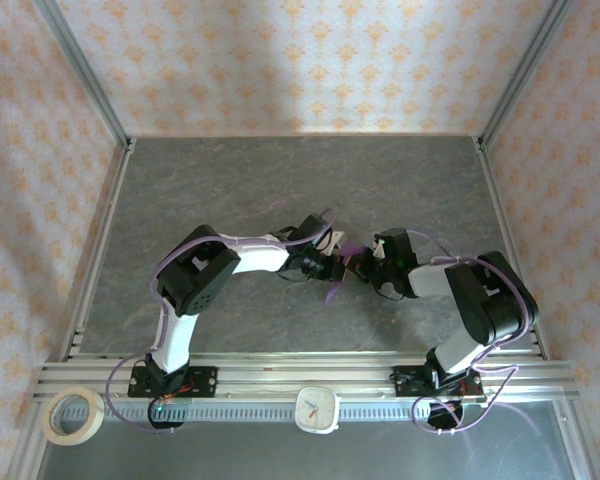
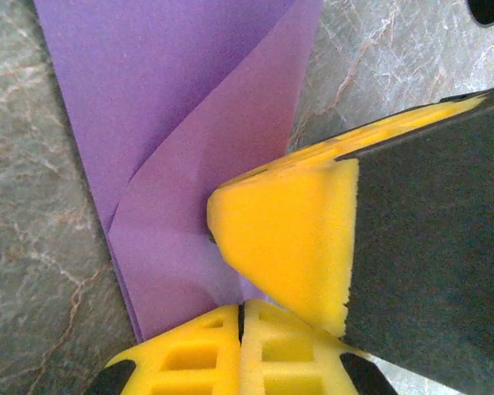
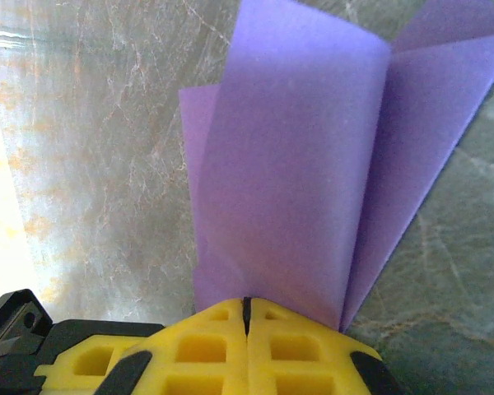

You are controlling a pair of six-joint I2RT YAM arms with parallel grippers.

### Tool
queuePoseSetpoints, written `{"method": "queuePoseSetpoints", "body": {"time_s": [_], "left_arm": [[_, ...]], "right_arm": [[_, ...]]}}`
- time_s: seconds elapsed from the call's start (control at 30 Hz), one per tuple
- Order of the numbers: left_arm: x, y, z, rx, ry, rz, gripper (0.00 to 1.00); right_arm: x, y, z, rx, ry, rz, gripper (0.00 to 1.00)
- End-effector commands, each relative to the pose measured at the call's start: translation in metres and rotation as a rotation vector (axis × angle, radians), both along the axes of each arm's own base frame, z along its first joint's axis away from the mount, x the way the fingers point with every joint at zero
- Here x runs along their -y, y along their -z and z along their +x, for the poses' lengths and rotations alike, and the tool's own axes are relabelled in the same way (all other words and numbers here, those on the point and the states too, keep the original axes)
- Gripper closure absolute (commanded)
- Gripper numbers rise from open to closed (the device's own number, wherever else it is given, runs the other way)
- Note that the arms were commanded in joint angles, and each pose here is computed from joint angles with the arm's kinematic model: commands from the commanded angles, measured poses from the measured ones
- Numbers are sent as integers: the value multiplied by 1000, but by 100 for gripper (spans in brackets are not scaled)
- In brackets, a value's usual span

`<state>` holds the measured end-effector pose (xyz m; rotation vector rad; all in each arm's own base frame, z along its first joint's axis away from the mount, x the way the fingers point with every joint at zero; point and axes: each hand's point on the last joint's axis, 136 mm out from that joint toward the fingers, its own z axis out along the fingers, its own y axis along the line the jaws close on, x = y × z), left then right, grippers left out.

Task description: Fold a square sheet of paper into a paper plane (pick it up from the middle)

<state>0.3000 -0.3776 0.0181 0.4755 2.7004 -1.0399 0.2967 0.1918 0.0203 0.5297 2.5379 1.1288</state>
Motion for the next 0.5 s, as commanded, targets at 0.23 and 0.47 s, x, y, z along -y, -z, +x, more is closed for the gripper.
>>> {"method": "queuePoseSetpoints", "body": {"time_s": [0.23,0.47], "left_arm": [[-74,84,-55,-167,-13,309,100],[-76,92,-60,-192,-11,320,100]], "right_arm": [[12,6,9,-23,34,-83,100],[35,3,25,-16,116,-69,100]]}}
